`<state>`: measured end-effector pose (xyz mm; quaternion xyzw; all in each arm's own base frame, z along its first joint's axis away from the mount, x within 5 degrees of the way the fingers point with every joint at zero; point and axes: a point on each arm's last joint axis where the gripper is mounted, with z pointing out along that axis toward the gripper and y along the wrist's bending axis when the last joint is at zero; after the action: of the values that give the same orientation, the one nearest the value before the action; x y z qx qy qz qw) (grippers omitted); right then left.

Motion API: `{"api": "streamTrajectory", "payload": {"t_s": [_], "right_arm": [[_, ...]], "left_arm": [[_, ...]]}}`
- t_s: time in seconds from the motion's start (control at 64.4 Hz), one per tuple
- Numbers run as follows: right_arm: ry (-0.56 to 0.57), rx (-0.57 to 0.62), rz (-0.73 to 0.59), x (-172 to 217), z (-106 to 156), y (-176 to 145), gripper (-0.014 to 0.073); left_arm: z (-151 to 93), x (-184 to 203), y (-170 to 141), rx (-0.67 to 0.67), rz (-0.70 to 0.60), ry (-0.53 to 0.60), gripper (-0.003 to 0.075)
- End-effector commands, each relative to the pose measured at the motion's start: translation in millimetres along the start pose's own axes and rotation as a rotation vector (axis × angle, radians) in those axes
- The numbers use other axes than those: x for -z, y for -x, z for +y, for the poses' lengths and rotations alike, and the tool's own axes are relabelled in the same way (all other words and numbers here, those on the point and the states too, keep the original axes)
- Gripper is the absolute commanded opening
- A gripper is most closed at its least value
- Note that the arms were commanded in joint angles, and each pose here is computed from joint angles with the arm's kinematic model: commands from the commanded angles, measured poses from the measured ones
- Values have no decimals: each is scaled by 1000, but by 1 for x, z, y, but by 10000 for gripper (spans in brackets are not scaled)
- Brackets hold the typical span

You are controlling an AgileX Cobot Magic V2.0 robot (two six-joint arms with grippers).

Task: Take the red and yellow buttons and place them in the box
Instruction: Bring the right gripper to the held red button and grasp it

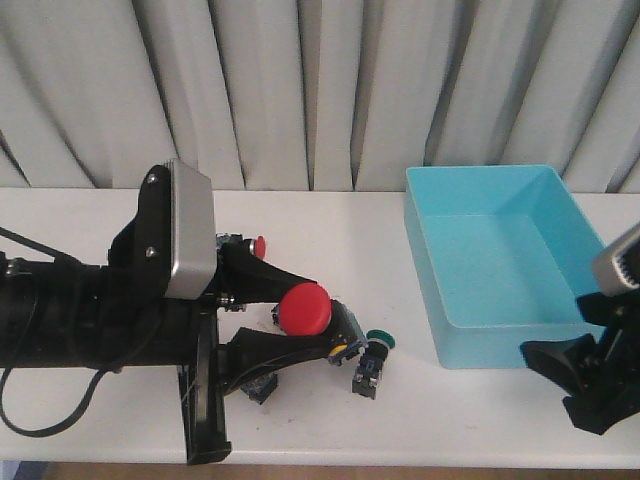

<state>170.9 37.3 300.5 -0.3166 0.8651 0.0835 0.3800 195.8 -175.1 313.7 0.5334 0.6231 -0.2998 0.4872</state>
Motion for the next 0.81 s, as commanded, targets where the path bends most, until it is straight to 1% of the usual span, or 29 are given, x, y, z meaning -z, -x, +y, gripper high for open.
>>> {"api": "streamTrajectory", "payload": {"t_s": [0.0,0.047,0.124,0.264,0.326,0.419,0.668,0.792], "right_arm": [[170,180,-99,3,3,29,520],[260,239,-120,-2,4,37,520],[346,321,-185,-8,3,48,520],[410,486,-290,-21,-2,61,520],[426,534,-318,-26,-1,66,520],[469,575,-317,-37,7,75,520],[576,733,-268,-63,32,100,520],[632,767,-262,-74,45,106,520]], "left_arm": [[-1,6,17,19,-82,7,164],[-1,6,17,19,-82,7,164],[-1,6,17,19,-82,7,164],[-1,6,17,19,-82,7,164],[-1,6,17,19,-82,7,164],[-1,6,17,19,-82,7,164],[-1,6,17,20,-83,7,164],[-1,6,17,20,-83,7,164]]}}
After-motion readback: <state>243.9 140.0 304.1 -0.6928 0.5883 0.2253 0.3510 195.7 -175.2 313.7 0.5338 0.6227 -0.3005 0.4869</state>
